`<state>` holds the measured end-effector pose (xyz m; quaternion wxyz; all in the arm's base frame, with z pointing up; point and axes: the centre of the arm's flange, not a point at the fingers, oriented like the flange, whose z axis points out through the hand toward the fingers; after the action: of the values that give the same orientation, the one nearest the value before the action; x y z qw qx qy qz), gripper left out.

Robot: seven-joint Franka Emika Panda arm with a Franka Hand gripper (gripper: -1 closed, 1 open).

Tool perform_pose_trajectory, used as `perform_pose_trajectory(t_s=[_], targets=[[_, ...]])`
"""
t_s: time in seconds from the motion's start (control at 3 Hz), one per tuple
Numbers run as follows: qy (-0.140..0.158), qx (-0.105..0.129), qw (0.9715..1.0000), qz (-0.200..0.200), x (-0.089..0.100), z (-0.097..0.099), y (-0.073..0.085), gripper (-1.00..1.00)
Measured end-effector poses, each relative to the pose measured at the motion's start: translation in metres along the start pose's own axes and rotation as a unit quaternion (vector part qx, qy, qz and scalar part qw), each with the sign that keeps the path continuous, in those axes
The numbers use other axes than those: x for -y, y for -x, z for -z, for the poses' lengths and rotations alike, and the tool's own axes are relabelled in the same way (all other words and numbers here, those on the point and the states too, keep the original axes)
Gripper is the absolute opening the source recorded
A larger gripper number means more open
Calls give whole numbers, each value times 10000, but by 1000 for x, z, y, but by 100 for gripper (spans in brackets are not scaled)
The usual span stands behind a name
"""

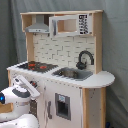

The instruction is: Play with the kitchen

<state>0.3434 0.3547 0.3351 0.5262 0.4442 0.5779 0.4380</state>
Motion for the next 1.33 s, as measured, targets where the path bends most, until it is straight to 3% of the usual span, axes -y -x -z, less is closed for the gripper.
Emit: perform_pose_trajectory(t_s=[0.33, 0.67, 1.0, 1.33], targets=[[-5, 7, 9983, 587, 0, 0, 0, -100], [-9, 14, 9940, 1097, 1, 0, 1, -100], [-16, 22, 9865, 1636, 1, 0, 1, -100], [-22, 29, 9758, 2185, 1, 0, 1, -100]])
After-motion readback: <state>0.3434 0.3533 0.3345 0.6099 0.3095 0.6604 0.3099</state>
